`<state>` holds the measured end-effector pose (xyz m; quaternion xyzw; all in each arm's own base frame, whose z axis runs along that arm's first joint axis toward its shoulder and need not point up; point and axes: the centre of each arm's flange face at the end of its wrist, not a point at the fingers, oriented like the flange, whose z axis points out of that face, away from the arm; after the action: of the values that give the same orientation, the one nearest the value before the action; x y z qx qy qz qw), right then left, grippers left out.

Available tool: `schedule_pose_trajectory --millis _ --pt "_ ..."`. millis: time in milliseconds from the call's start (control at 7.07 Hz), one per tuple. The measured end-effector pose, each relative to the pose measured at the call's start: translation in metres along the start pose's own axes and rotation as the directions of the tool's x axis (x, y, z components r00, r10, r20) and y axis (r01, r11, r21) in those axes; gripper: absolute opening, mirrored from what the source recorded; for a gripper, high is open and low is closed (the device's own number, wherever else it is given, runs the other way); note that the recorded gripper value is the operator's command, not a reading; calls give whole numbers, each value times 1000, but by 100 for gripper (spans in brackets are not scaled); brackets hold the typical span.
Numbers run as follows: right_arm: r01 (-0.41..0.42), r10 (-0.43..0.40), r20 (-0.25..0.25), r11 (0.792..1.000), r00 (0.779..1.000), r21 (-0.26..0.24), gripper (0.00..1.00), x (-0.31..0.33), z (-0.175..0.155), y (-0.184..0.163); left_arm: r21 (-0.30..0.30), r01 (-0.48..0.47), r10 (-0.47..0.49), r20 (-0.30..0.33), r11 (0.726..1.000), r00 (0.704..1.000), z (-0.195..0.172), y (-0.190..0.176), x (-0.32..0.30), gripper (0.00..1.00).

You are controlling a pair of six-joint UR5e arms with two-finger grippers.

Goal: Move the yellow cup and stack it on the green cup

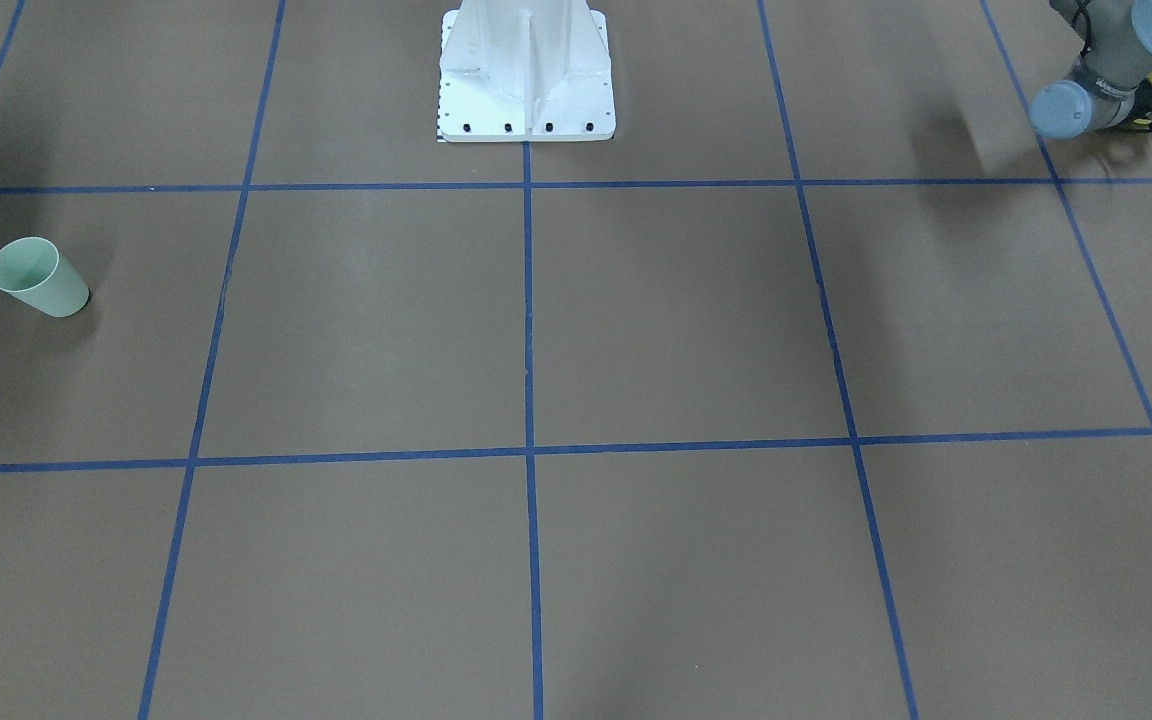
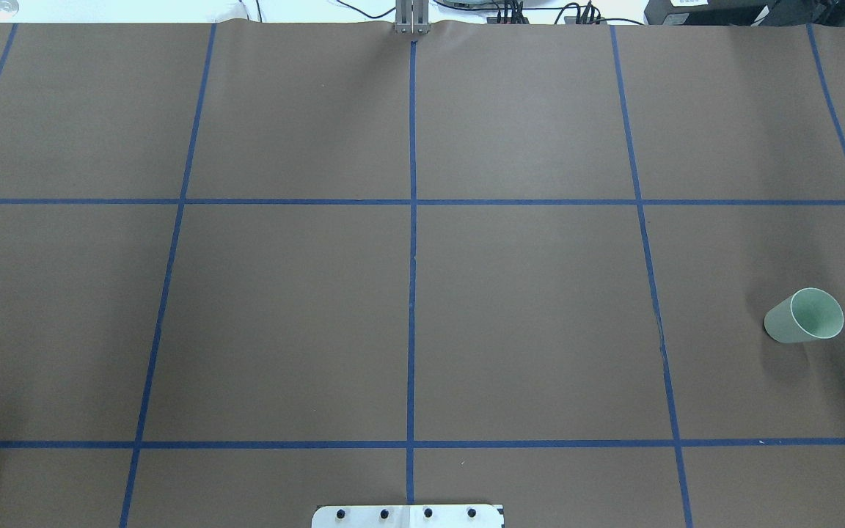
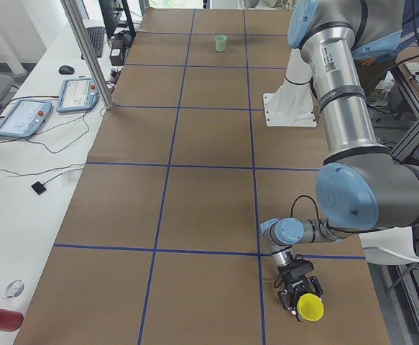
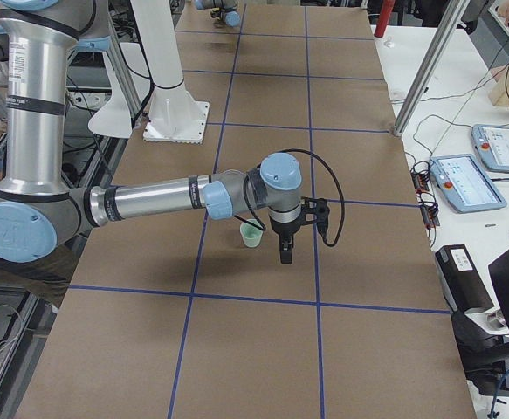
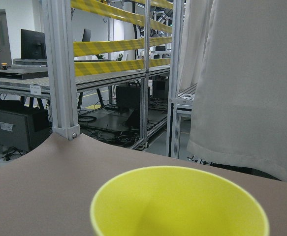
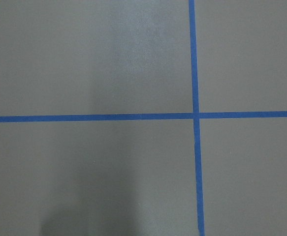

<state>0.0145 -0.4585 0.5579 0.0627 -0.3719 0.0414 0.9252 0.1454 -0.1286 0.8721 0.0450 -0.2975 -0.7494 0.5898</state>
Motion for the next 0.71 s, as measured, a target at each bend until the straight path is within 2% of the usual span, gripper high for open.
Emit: schedule_pose_trajectory --millis 141,424,566,707 --pt "-2 2 2 1000 1000 -2 100 0 0 2 6 -15 15 -2 1000 1000 8 -9 2 40" --pt "-4 4 4 1000 1000 -5 100 0 0 3 12 -93 93 -16 996 996 43 -58 14 40" --pt "-3 3 6 1000 1000 -6 100 -1 0 3 18 -139 140 -64 990 988 57 -83 23 41" --pt "2 -2 10 1000 1000 -7 100 -4 1 0 34 -192 195 -140 981 971 64 -100 33 41"
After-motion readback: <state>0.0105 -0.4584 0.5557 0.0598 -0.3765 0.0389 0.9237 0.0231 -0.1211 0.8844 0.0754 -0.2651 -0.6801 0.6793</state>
